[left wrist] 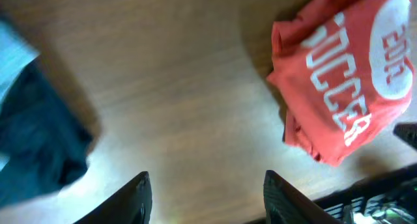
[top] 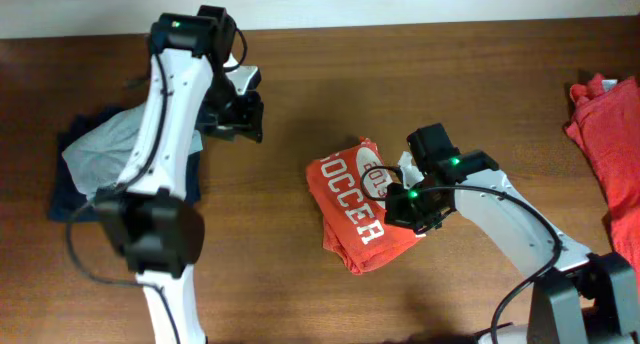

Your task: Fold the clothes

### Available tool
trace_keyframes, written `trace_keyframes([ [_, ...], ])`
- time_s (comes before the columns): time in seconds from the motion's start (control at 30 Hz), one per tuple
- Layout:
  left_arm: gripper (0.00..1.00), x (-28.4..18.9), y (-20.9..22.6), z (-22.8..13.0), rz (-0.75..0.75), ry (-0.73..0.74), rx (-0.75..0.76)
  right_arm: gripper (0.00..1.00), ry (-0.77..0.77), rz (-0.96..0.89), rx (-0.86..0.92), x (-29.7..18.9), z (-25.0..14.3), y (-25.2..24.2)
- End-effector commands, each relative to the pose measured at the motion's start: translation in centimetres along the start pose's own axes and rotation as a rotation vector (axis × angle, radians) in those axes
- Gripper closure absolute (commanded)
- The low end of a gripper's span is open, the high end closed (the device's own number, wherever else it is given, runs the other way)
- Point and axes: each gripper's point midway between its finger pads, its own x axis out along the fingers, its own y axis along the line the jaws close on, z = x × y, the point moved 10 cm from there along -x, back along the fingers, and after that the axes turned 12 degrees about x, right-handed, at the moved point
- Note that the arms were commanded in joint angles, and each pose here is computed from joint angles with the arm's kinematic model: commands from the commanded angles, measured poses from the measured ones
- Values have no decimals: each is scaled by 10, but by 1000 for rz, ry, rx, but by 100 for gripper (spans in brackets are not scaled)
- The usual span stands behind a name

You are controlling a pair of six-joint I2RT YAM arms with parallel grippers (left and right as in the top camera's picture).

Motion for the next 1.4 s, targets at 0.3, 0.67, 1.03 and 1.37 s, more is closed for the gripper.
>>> trace_keyframes([
  [0.3, 31, -2, -35, -93, -84, -171, 46, 96, -36, -3, -85, -5, 3, 2],
  [0.67, 14, 112, -41, -91, -483, -247, -165, 96, -45, 138, -133, -6, 9, 17],
  [1.03, 3, 132, -46, -87, -396, -250, -344, 96, -27, 138, -85, 7, 14, 19],
  [1.37, 1, 132, -45, -87, -388, -242, -403, 96, 37, 68, 152, 56, 17, 28],
])
